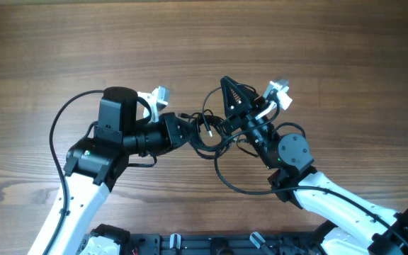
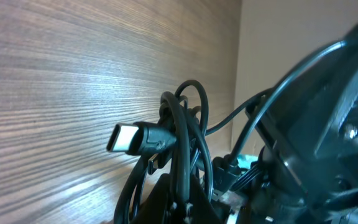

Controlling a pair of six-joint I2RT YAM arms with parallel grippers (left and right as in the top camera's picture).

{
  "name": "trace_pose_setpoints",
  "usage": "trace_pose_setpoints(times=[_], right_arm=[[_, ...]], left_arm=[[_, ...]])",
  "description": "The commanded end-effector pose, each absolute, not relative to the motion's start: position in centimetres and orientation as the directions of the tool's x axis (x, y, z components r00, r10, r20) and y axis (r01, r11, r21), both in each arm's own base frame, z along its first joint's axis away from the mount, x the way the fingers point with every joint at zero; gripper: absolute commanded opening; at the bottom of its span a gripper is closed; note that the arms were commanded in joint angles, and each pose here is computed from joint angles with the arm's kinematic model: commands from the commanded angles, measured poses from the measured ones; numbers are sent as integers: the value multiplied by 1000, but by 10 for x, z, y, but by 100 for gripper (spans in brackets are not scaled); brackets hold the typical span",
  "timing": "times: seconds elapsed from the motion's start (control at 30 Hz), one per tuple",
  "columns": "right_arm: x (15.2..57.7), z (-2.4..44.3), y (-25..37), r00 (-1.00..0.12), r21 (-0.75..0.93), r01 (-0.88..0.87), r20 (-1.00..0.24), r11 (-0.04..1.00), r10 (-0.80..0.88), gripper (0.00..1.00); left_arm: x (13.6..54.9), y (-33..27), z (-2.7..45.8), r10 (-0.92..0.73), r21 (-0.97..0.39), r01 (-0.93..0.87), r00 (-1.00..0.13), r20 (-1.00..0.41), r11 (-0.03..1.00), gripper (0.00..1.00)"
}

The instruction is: Untangle cables

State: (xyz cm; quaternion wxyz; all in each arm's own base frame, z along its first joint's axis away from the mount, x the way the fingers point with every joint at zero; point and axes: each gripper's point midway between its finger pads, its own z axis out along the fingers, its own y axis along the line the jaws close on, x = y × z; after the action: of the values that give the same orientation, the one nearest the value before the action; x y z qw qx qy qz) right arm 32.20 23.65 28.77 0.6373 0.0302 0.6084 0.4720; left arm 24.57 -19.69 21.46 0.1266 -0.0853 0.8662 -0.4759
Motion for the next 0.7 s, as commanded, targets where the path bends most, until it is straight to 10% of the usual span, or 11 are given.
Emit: trace_pose_setpoints(times=[0.0,0.67], right_arm=[[319,283,247,-164,525,-615,-815,589,555,4],[295,245,280,-269,407,-733,-909,544,318,4]], left_arm=[[255,-192,217,-399,-848,-196,-917,-20,493,4],[288,-146,213,-664,-820,-452,-738,123,351,4]])
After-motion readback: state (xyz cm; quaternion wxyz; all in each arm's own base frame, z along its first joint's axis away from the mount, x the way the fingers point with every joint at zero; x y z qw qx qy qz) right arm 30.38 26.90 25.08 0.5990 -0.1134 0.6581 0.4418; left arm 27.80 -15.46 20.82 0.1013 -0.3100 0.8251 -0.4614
